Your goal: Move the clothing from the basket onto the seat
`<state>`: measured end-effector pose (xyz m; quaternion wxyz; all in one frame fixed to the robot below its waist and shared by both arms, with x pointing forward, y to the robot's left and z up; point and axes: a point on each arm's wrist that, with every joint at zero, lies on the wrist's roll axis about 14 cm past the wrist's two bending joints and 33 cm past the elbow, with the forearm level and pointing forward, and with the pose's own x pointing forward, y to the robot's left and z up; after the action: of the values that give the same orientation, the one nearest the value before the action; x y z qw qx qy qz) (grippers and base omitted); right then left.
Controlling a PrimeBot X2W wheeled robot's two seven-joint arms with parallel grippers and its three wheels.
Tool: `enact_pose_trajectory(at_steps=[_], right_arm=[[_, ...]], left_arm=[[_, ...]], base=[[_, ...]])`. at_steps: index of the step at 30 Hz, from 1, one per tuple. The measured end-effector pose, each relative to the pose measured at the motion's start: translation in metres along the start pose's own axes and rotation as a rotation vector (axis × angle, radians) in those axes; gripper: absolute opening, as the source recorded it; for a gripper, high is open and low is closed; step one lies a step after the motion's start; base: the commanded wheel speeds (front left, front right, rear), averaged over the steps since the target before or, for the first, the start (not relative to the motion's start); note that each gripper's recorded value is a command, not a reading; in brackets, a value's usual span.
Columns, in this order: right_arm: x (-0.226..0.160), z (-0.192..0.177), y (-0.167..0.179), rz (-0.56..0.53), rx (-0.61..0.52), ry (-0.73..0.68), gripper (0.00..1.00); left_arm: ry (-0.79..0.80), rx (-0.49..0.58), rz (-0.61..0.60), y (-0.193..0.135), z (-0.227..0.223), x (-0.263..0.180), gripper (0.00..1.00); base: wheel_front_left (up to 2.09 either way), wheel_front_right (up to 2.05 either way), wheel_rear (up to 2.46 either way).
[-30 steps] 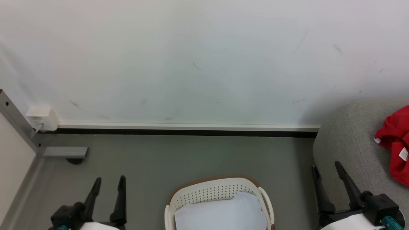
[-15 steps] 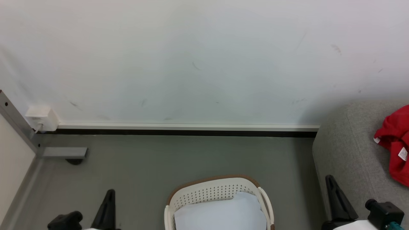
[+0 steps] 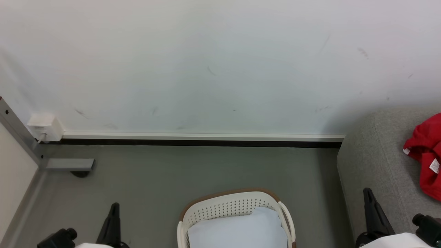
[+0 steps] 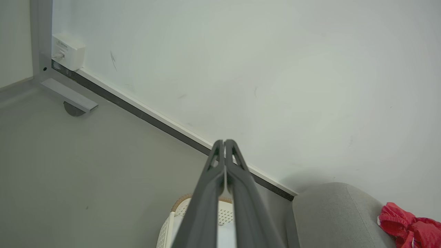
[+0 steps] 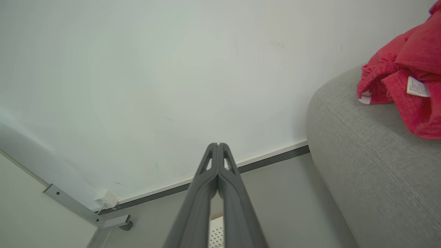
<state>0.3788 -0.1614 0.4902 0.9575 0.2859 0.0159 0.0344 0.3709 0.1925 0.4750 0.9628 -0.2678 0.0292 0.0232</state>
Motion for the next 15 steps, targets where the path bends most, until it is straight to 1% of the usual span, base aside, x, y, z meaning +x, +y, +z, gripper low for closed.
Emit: enact_pose_trajectory(at_steps=[15], right_arm=[[0.0007,0.0052,-0.0104,-0.046,0.21,-0.005,0.0]], left_arm=[[0.009,-0.221,0.02,0.002,0.0033,0.0032,0.0]], base=[[0.0,0.0,0.0]])
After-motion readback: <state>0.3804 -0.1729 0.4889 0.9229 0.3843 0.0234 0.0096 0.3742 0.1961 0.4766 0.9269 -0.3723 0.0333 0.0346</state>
